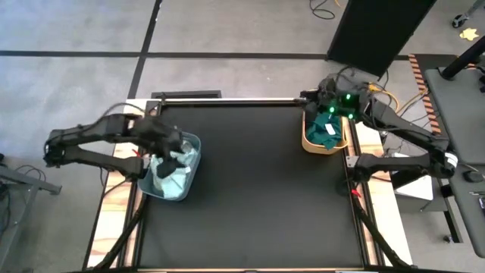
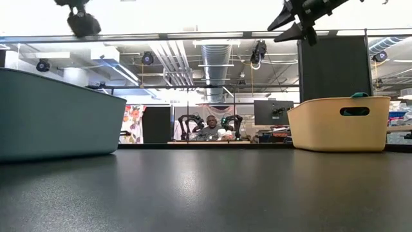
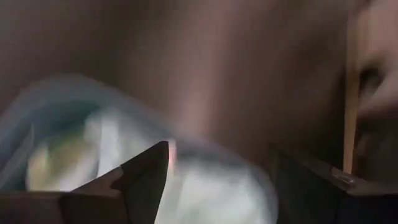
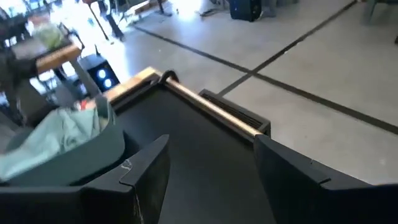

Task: Sort towels by color in basket
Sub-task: Return to Home Position

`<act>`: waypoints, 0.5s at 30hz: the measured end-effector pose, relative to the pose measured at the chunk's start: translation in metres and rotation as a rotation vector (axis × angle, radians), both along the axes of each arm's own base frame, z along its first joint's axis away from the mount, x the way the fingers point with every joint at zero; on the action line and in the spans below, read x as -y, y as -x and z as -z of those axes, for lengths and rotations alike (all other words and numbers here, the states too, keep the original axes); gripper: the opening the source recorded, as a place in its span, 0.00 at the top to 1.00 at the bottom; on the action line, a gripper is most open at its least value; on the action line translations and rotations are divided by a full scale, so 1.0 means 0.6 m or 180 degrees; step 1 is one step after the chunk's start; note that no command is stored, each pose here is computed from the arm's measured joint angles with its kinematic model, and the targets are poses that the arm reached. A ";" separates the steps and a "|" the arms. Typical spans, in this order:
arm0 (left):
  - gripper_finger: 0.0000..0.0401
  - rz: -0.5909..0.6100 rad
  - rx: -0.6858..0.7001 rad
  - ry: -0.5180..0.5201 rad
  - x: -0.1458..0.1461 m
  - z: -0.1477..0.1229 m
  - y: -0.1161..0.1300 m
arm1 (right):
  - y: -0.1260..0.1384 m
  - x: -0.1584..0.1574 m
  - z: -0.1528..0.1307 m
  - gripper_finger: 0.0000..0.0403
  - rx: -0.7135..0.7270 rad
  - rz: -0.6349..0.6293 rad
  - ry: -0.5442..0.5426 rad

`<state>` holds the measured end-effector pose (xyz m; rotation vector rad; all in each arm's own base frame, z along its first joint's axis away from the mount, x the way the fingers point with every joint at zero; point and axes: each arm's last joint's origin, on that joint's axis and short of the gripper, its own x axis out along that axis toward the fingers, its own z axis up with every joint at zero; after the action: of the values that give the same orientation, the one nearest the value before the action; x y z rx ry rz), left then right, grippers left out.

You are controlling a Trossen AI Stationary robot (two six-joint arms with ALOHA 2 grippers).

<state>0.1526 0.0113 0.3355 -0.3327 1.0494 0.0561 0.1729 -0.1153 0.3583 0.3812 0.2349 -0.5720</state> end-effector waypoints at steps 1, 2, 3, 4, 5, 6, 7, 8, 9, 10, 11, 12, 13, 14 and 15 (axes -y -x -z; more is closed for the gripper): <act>0.36 -0.0093 0.0342 0.0011 0.000 -0.011 0.000 | -0.007 -0.010 0.002 0.46 -0.0043 -0.0030 0.0060; 0.37 -0.0175 0.0705 0.0026 0.000 -0.020 0.000 | -0.014 -0.022 0.005 0.46 -0.0086 -0.0049 0.0095; 0.38 -0.0235 0.1027 0.0052 0.000 -0.026 0.000 | -0.022 -0.035 0.009 0.46 -0.0124 -0.0090 0.0120; 0.40 -0.0276 0.1323 0.0077 0.000 -0.030 0.000 | -0.030 -0.051 0.013 0.46 -0.0151 -0.0145 0.0141; 0.41 -0.0308 0.1595 0.0100 0.000 -0.031 0.000 | -0.038 -0.068 0.019 0.46 -0.0159 -0.0212 0.0140; 0.44 -0.0325 0.1821 0.0122 0.000 -0.029 0.001 | -0.045 -0.086 0.026 0.47 -0.0150 -0.0290 0.0130; 0.47 -0.0340 0.2010 0.0129 0.001 -0.025 0.002 | -0.052 -0.105 0.035 0.48 -0.0139 -0.0362 0.0091; 0.51 -0.0358 0.2154 0.0138 0.001 -0.018 0.003 | -0.057 -0.124 0.049 0.50 -0.0158 -0.0424 0.0034; 0.56 -0.0358 0.2291 0.0142 0.001 -0.011 0.004 | -0.060 -0.142 0.065 0.53 -0.0198 -0.0476 -0.0031; 0.62 -0.0355 0.2402 0.0141 0.001 -0.002 0.005 | -0.063 -0.161 0.081 0.56 -0.0238 -0.0556 -0.0069; 0.68 -0.0350 0.2479 0.0137 0.001 0.007 0.005 | -0.064 -0.179 0.097 0.60 -0.0256 -0.0625 -0.0093; 0.76 -0.0340 0.2546 0.0127 0.001 0.016 0.007 | -0.064 -0.194 0.111 0.64 -0.0284 -0.0711 -0.0108; 0.84 -0.0318 0.2590 0.0098 0.002 0.024 0.009 | -0.062 -0.206 0.118 0.69 -0.0320 -0.0834 -0.0089; 0.92 -0.0291 0.2622 0.0053 0.001 0.030 0.011 | -0.059 -0.214 0.120 0.75 -0.0354 -0.0962 -0.0043; 0.96 -0.0276 0.2649 0.0005 0.001 0.033 0.015 | -0.055 -0.219 0.117 0.80 -0.0340 -0.1096 0.0005</act>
<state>0.1434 0.0104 0.3155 -0.3560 0.2110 -0.0081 0.2062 0.0163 0.2883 0.3000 0.3937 -0.2537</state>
